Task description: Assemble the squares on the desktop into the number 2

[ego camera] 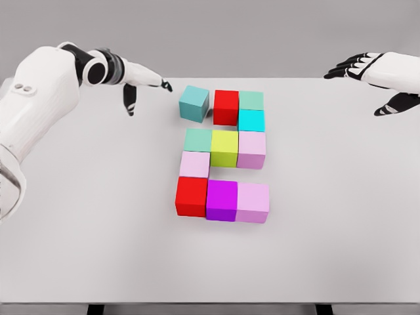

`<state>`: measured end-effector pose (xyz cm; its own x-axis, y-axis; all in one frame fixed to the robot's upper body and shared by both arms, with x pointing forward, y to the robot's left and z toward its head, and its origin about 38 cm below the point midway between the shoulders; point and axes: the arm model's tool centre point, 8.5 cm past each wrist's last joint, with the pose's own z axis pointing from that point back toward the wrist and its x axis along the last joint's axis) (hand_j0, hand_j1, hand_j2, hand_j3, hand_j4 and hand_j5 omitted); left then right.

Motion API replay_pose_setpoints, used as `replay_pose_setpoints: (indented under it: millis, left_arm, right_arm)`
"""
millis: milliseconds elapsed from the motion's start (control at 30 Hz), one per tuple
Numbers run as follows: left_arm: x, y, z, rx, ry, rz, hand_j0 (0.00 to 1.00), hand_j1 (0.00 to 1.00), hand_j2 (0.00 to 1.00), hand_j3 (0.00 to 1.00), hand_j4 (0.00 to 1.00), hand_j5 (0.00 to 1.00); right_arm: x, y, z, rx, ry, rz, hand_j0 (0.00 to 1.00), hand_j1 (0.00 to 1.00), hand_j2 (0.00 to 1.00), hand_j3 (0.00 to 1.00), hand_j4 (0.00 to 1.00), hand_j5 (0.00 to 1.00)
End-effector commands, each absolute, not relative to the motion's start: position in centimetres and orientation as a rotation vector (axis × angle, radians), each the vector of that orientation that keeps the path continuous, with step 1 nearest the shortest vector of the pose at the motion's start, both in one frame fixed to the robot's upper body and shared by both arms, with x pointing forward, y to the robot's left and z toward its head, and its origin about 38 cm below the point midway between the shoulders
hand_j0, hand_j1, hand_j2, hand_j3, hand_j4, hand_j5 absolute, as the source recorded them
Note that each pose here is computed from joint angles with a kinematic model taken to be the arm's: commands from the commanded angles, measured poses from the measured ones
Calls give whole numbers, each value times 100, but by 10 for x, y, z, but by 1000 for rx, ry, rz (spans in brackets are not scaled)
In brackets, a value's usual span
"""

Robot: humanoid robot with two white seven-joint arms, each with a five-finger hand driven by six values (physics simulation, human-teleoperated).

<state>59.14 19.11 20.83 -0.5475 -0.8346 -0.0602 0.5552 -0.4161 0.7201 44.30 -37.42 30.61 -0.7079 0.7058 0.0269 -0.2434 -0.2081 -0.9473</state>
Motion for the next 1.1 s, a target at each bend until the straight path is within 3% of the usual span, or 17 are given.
replay_pose_setpoints:
  millis: [0, 700, 1067]
  left_arm:
    - [593, 182, 203, 515, -819, -2021, 100, 100, 100, 100, 100, 100]
    - [600, 138, 226, 530, -873, -1998, 100, 100, 100, 100, 100, 100]
    - [597, 136, 217, 524, -855, -2021, 100, 100, 100, 100, 100, 100]
  right_arm:
    - [443, -375, 307, -559, -1433, 1961, 100, 100, 100, 100, 100, 100]
    - [443, -374, 307, -559, -1435, 1961, 100, 100, 100, 100, 100, 100]
    - [444, -373, 307, -556, -1438, 1960, 100, 100, 100, 100, 100, 100]
